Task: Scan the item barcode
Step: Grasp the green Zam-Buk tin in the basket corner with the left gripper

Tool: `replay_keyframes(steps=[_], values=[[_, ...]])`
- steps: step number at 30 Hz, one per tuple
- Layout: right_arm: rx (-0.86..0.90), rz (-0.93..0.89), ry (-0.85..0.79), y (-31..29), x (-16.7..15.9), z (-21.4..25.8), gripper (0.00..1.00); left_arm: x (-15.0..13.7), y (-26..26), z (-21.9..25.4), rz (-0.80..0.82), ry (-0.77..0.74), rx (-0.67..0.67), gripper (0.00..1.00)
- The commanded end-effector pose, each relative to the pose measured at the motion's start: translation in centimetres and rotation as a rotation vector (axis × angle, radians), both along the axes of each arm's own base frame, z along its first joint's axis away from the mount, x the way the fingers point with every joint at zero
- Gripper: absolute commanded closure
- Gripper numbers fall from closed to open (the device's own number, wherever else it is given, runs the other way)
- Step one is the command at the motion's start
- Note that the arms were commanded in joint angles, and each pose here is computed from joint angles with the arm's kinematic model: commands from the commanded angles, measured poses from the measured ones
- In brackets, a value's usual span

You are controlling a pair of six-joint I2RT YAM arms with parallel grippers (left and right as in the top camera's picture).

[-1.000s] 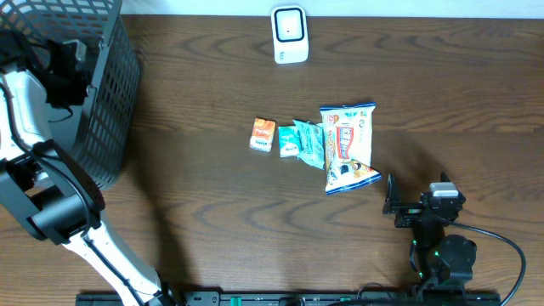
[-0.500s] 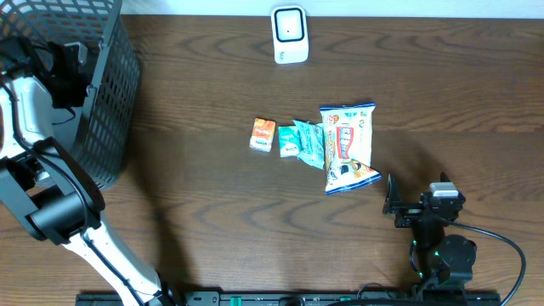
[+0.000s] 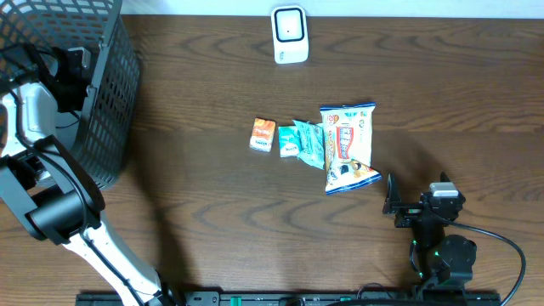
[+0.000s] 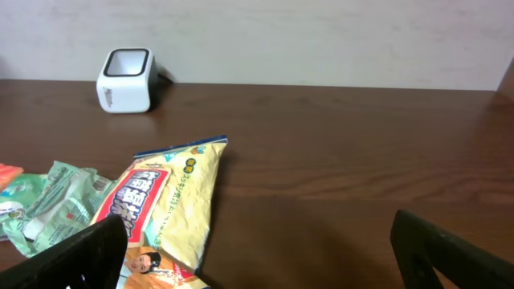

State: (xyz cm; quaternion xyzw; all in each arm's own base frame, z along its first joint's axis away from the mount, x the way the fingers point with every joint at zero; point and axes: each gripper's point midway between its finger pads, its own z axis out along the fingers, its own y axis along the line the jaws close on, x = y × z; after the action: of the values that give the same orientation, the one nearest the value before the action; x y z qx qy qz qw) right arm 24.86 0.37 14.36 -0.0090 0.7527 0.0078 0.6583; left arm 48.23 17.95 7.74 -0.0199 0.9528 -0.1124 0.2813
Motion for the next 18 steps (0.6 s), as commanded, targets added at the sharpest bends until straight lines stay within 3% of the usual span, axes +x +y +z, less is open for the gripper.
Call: replay_keyframes(steps=[1,5,11,18], values=[[0.01,-0.006,0.001,-0.1,0.0,-0.1,0.01,0.1,-0.8,-1.3,-0.028,0.018,0.009,0.21],[0.01,-0.006,0.001,-0.1,0.0,-0.1,0.01,0.7,-2.3,-1.9,-0.055,0.025,0.004,0.3],[0.01,-0.007,0.001,-0.1,0.0,-0.1,0.01,0.7,-3.2,-3.5,-0.065,0.057,-0.014,0.3],[0.01,-0.006,0.001,-0.1,0.0,-0.1,0.01,0.3,-1.7,-4.0,-0.015,0.096,0.054,0.46]])
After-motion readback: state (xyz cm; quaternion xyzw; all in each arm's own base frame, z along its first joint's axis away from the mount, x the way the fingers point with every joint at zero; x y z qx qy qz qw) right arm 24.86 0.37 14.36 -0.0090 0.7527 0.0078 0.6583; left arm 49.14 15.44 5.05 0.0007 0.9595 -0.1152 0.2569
